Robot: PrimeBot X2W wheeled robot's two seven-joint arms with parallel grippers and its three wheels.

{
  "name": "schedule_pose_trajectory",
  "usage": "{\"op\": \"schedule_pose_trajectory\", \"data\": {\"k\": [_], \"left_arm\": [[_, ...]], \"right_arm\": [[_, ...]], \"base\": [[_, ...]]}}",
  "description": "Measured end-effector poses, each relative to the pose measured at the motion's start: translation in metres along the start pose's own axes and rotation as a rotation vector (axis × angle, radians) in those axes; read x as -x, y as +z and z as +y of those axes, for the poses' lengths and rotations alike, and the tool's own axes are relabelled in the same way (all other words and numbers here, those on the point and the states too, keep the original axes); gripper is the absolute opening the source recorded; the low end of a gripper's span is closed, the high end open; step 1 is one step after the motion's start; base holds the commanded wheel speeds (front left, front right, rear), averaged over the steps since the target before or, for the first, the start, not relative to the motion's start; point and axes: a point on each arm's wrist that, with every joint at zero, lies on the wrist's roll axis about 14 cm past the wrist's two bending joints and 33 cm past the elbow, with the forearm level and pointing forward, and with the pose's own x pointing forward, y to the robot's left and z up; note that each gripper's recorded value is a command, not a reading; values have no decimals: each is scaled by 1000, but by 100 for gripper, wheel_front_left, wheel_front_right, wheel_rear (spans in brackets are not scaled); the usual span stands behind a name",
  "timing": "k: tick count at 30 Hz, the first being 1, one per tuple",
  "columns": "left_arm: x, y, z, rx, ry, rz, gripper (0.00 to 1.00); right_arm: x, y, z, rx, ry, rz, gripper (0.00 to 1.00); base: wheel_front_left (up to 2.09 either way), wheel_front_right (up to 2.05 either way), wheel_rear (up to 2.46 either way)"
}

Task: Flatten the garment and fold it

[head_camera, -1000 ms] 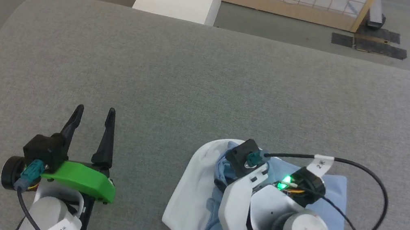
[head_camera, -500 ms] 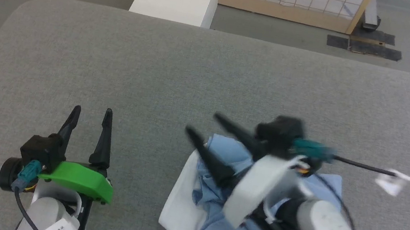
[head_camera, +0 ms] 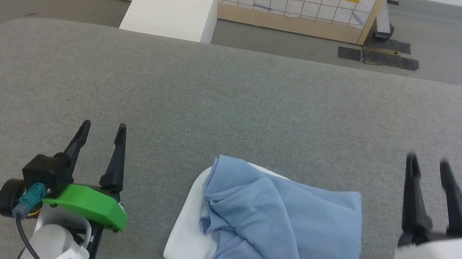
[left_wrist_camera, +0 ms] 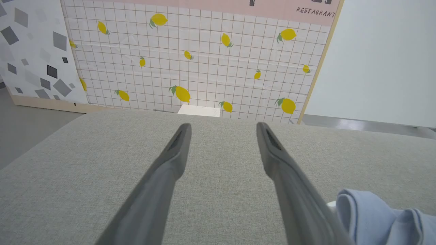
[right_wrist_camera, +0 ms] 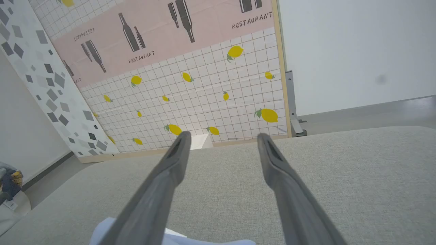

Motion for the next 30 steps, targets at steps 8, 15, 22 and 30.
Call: {"op": "schedule_pose_trajectory", "data": {"k": [8, 15, 22, 30], "left_arm": [[2, -1, -3, 2, -8, 5, 100], [6, -2, 0, -1, -1, 9, 100], [10, -3, 4, -2, 8, 16, 100], [12, -6, 9, -3, 21, 25, 100]], "right_arm": [[42, -85, -34, -71, -121, 368, 100], [74, -154, -19, -313, -129, 662, 100], [71, -178, 0, -385, -89, 766, 100], [64, -185, 10, -320, -43, 817, 0]], "base": [[0, 0, 0], [0, 0, 0], [0, 0, 0], [0, 0, 0]]}}
